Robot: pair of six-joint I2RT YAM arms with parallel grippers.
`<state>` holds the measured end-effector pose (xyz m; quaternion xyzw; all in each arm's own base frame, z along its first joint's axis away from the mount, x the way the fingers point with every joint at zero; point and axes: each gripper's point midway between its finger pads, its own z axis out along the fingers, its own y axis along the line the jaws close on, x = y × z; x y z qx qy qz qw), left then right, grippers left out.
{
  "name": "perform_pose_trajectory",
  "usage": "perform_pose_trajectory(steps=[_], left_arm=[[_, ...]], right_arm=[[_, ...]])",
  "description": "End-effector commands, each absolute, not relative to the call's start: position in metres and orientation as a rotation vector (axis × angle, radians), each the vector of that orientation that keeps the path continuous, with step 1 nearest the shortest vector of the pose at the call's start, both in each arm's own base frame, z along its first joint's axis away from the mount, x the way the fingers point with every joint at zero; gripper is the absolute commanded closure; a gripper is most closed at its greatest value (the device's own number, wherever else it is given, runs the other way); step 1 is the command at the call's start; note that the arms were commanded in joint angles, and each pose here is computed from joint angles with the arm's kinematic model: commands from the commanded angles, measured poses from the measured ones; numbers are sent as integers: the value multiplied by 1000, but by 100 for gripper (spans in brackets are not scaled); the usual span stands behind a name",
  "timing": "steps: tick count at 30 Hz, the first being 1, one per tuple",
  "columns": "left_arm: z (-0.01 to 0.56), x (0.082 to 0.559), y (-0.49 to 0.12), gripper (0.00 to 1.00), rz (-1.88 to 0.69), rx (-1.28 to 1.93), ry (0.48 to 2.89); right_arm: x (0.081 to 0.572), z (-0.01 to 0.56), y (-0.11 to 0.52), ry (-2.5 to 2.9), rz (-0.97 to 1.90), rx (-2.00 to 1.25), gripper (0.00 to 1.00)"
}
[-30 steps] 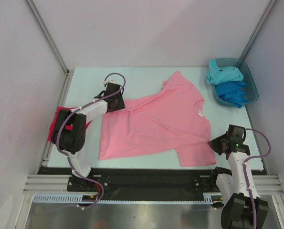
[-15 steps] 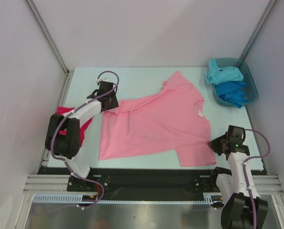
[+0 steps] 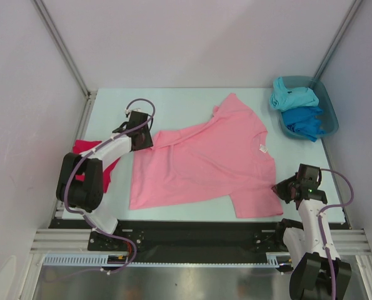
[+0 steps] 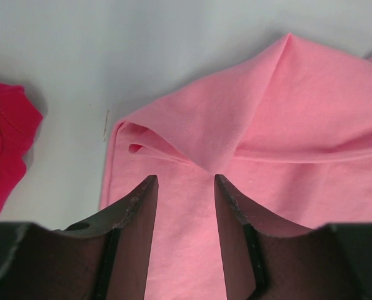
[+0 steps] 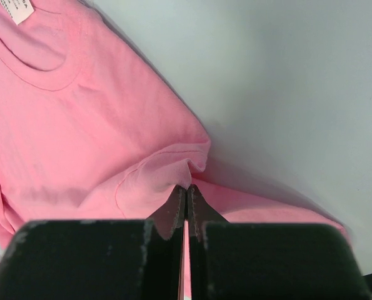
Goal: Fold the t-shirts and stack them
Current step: Flatten the tshirt out
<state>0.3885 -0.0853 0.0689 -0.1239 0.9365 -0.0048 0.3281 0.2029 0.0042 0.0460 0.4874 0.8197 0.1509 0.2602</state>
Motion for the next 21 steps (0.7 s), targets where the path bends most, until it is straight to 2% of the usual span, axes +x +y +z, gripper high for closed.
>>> perform_pose_trajectory(steps=[1, 21], left_arm=[[68, 390, -75, 53, 33, -330, 2449], [48, 389, -74, 54, -7, -344, 2497]], right_arm=[[209, 51, 4, 2199, 426, 1293, 100], [208, 49, 4, 2197, 432, 1296, 100]])
